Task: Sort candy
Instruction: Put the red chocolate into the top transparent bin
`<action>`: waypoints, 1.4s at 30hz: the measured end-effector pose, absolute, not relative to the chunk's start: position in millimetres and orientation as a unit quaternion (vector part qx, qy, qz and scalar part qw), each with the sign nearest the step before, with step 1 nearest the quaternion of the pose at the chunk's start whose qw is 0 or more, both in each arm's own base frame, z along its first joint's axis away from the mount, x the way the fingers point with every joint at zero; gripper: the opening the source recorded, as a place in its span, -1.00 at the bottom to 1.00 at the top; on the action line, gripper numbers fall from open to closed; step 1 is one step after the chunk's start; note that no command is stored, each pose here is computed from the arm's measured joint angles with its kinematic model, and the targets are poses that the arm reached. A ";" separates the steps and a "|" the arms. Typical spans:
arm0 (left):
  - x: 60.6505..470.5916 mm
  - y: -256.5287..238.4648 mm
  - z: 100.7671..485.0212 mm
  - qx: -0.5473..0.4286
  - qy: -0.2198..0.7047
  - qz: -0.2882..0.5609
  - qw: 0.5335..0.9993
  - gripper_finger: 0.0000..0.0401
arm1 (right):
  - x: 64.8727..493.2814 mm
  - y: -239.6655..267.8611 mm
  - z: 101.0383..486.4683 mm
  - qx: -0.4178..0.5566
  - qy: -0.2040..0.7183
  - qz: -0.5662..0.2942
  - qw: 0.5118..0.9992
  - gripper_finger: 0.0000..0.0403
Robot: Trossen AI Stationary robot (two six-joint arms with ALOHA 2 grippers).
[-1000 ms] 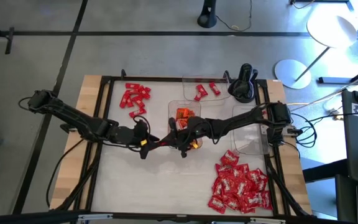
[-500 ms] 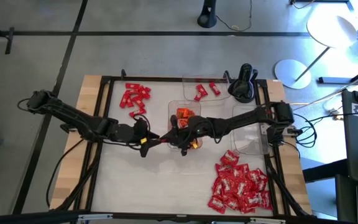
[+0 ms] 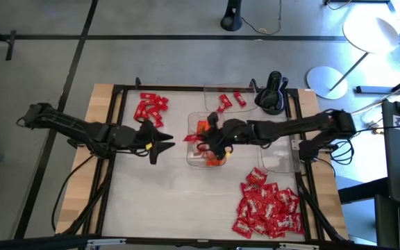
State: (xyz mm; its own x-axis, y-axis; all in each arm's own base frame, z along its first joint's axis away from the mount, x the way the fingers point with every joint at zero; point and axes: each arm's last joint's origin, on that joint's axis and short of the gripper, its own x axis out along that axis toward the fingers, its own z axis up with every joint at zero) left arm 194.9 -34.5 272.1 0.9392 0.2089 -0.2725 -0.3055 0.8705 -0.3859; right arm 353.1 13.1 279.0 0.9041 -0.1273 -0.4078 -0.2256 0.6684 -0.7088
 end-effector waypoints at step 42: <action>189.8 -15.5 236.7 -0.235 0.152 0.251 0.927 0.26 | 290.1 -102.6 289.1 -0.159 0.387 -0.241 0.876 -0.87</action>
